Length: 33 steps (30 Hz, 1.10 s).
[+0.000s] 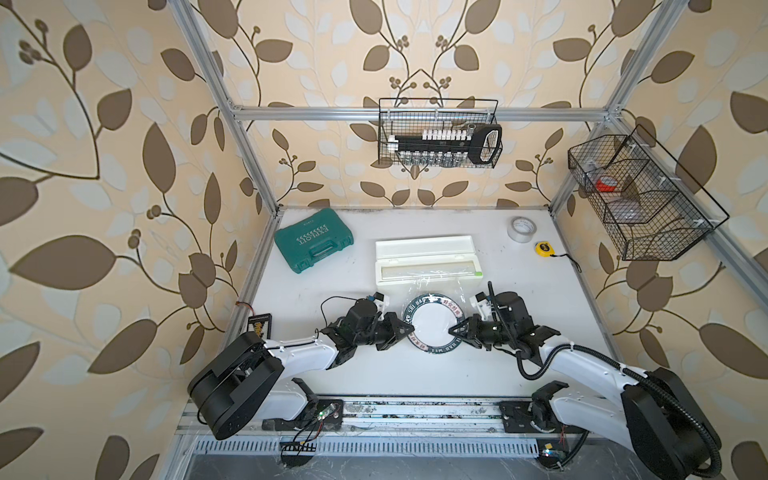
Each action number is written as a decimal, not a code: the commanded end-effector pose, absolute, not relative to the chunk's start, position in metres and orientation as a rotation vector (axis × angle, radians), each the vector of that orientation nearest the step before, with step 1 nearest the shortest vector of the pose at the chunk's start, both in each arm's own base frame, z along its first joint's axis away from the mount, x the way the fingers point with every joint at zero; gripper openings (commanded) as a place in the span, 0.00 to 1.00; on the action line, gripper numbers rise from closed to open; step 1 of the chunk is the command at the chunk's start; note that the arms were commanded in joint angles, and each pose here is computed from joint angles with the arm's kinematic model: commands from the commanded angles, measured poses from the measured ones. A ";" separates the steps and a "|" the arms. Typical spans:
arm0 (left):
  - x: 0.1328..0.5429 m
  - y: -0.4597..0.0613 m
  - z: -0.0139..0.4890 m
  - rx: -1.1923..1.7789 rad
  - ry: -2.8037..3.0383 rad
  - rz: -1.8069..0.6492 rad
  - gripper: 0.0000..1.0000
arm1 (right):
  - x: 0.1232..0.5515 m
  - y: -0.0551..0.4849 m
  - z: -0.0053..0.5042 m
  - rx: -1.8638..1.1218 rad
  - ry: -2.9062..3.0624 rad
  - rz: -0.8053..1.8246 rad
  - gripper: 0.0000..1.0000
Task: Wrap the plate with plastic wrap
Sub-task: Pick up the plate at the center of the board, then cover the plate with plastic wrap.
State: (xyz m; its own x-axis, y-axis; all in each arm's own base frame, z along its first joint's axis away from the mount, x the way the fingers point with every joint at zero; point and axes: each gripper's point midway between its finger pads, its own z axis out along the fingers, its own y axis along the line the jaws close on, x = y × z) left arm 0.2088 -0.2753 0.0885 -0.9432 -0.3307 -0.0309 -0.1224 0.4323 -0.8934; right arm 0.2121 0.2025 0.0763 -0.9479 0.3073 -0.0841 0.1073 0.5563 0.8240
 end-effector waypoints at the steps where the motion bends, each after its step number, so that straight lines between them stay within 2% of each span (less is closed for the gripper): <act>1: 0.206 -0.279 0.110 -0.336 2.440 -1.566 0.00 | 0.215 0.211 0.098 0.263 2.505 1.406 0.07; 2: 0.204 -0.277 0.112 -0.320 2.451 -1.545 0.00 | 0.215 0.211 0.102 0.242 2.495 1.406 0.03; 4: 0.200 -0.270 0.115 -0.296 2.474 -1.491 0.10 | 0.215 0.213 0.108 0.202 2.480 1.410 0.00; 8: 0.198 -0.234 0.119 -0.298 2.534 -1.318 0.52 | 0.215 0.218 0.121 0.103 2.450 1.439 0.00; 9: 0.201 -0.222 0.121 -0.314 2.534 -1.285 0.59 | 0.214 0.220 0.124 0.080 2.447 1.450 0.00; 12: 0.219 -0.198 0.147 -0.344 2.453 -1.301 0.72 | 0.211 0.222 0.130 0.021 2.454 1.459 0.00; 14: 0.234 -0.195 0.167 -0.317 2.410 -1.308 0.77 | 0.207 0.224 0.134 -0.016 2.456 1.487 0.00; 19: 0.266 -0.214 0.182 -0.196 2.441 -1.356 0.74 | 0.198 0.229 0.140 -0.100 2.459 1.539 0.00; 27: 0.292 -0.224 0.202 -0.229 2.337 -1.513 0.64 | 0.194 0.233 0.146 -0.162 2.451 1.588 0.00; 29: 0.295 -0.227 0.200 -0.238 2.334 -1.536 0.58 | 0.194 0.234 0.149 -0.171 2.441 1.598 0.00; 33: 0.297 -0.231 0.198 -0.251 2.330 -1.587 0.39 | 0.195 0.235 0.151 -0.177 2.436 1.602 0.00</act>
State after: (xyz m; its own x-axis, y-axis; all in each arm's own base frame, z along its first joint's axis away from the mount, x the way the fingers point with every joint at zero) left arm 0.2926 -0.2237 0.1778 -0.9333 -0.3360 -0.1272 -0.0326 0.4318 -0.9014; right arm 0.1903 0.2267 0.1260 -0.9823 0.0545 -0.1795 -0.1355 0.4550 0.8801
